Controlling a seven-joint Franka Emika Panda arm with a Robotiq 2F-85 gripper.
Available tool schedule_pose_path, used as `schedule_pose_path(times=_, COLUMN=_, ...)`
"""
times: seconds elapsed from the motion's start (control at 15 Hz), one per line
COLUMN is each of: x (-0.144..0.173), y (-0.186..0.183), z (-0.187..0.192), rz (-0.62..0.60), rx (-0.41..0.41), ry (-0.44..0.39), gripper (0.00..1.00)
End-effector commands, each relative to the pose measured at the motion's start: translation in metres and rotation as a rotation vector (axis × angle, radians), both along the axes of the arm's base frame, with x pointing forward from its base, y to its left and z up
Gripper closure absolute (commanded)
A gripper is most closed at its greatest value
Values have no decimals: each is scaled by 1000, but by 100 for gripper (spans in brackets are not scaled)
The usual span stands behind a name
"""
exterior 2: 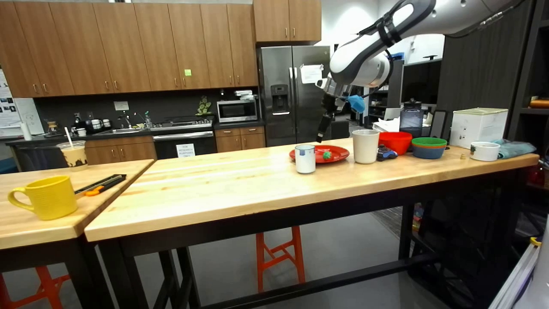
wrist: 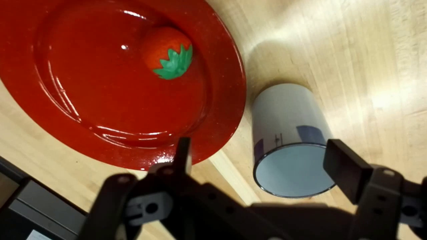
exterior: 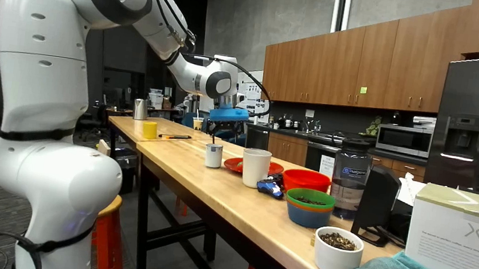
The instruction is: Lift the small ball from the red plate, put it on the table and then back on the plate.
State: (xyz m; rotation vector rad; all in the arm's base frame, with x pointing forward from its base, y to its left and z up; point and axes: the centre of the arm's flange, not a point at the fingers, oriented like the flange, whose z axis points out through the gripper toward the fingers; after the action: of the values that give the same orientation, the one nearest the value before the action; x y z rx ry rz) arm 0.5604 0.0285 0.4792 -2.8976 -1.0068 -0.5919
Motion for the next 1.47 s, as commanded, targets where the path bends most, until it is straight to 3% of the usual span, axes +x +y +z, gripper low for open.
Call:
schedule_pose_path(times=0.0, x=24, y=-9, z=7, rz=70, rx=-12, ry=32, gripper=0)
schedule_pose_path(times=0.4, x=36, y=-47, z=21, rz=79, rx=-72, ry=35, gripper=0)
schedule_pose_path(times=0.53, x=26, y=-57, z=15, rz=40, rx=-68, ry=28, gripper=0)
schedule_pose_path(times=1.07, x=-27, y=-73, z=-42, rz=27, rx=-68, ry=155, gripper=0)
schedule_pose_path(times=1.4, x=-37, y=-77, z=-56, rz=45, rx=-67, ry=185, gripper=0)
